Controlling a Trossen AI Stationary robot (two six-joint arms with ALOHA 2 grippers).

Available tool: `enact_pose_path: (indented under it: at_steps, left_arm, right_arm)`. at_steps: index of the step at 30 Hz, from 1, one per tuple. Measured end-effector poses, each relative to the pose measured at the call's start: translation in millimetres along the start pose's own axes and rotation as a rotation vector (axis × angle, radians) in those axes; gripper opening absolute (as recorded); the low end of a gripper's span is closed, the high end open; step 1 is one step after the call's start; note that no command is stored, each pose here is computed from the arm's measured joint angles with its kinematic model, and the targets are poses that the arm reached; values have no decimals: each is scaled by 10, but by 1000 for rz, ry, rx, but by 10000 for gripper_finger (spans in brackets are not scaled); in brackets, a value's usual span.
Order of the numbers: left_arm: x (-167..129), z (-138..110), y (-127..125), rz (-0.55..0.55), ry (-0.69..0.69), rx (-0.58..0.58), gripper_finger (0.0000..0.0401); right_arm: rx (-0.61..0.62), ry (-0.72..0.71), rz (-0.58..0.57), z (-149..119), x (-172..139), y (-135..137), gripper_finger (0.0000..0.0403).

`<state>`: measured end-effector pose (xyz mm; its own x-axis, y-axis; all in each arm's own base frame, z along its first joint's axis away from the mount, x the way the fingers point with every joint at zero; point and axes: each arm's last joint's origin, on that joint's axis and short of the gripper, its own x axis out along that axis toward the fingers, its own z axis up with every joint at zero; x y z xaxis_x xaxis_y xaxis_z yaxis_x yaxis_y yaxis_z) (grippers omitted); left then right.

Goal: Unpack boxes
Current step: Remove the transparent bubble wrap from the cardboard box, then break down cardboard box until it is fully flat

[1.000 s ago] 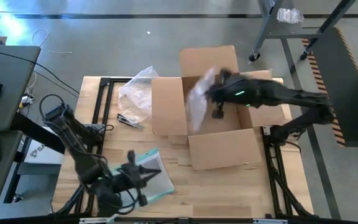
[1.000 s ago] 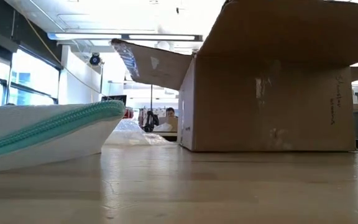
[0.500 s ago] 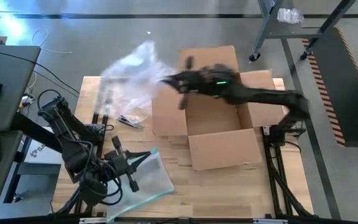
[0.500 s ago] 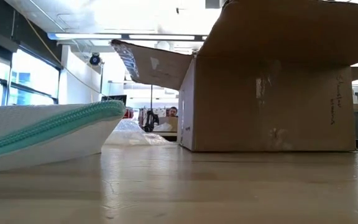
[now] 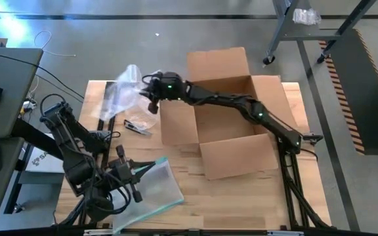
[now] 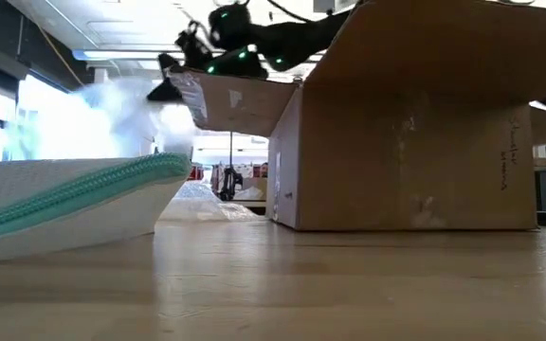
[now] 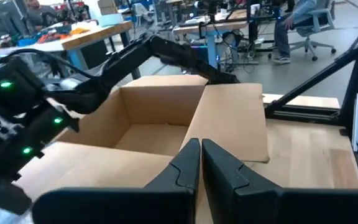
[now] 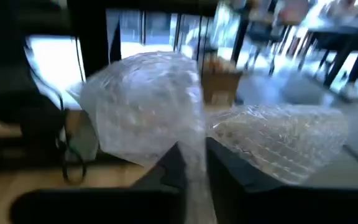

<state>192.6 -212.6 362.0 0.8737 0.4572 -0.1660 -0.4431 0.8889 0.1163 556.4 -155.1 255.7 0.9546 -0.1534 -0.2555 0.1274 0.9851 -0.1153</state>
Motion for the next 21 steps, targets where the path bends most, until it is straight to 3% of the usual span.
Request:
enact_pose_path:
  at_steps: [5,11,15,21]
  left_arm:
    - [21,-127,-8,3,13,-30,0]
    - [37,-237,-18,-7,37,-97,0]
    - [41,-292,-17,-5,43,-109,0]
    - [16,-305,-31,-30,64,-144,0]
  right_arm:
    - [-13,114,4,-226,-12,27,164]
    - [-21,184,60,216,-372,56,270]
    - [-85,201,105,530,-660,232,291]
    - [-273,288,164,1015,-1339,627,285]
